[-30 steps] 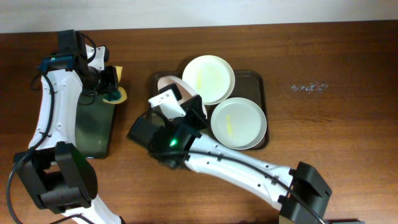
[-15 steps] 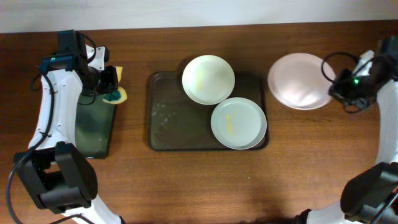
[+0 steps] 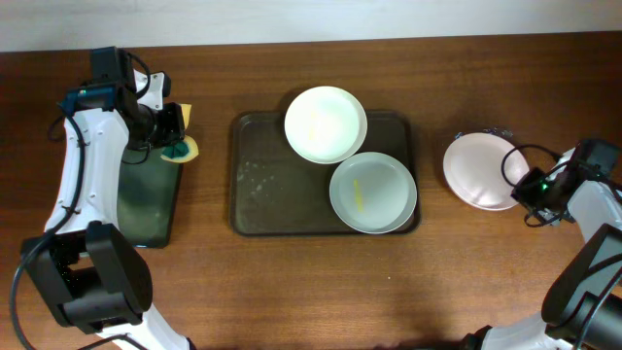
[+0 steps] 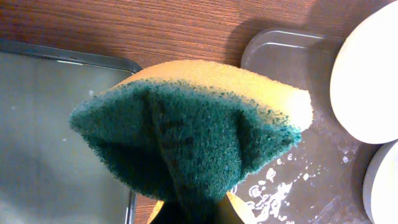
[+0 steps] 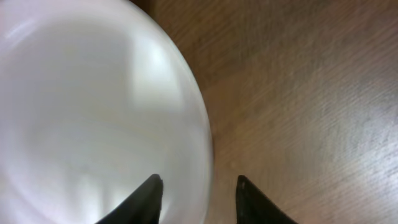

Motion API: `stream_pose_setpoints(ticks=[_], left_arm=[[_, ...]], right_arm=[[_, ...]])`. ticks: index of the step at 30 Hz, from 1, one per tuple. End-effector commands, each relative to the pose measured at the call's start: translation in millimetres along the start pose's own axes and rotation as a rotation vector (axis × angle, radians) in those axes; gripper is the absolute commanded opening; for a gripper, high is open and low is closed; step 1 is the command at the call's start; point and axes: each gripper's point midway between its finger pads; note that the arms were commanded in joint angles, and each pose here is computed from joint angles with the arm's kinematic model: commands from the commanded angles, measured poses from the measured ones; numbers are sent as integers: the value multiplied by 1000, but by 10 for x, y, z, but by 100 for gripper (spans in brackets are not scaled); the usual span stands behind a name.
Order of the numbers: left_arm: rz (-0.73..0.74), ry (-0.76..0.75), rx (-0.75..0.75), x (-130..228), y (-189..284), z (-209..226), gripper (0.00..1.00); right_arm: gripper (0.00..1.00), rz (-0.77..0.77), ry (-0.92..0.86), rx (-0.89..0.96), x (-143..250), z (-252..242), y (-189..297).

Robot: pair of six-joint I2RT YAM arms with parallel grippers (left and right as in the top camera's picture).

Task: Clean dirty plates on tray and stack at the side
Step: 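Lift the scrubbed plate with the right gripper and place it right of the tray, then grip the rim of the next plate on the tray with the right gripper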

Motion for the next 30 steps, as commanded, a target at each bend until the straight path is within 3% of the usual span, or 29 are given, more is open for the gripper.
stream_pose_setpoints(ticks=[1, 4, 6, 10, 15, 19, 25, 30], left_arm=[[-34, -2, 8, -71, 106, -42, 0], [-32, -35, 4, -47, 82, -133, 0], [-33, -70, -34, -14, 49, -208, 0], [-25, -135, -36, 75, -8, -459, 0], [-20, -149, -31, 104, -20, -521, 0], [-21, -149, -31, 103, -20, -520, 0], [-20, -149, -31, 104, -20, -521, 0], [-19, -153, -30, 112, -23, -538, 0]], right_arm=[[42, 40, -4, -87, -124, 228, 369], [42, 69, 110, -175, -310, 666, 1097], [42, 129, 230, -202, -177, 960, 1238], [42, 310, 519, -251, 562, 1588, 899], [38, 245, 754, -208, 1077, 2019, 237], [32, 243, 643, -128, 1202, 1925, 43], [31, 248, 534, -101, 1318, 1863, -62], [20, 284, 467, -80, 1551, 1862, -118]])
Point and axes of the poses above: each gripper's point midway between its finger pads, its own y axis back along the fingers, its own z axis along the line the jaws close on, x = y × z, and after that the axes turned 13 degrees about y, right-handed
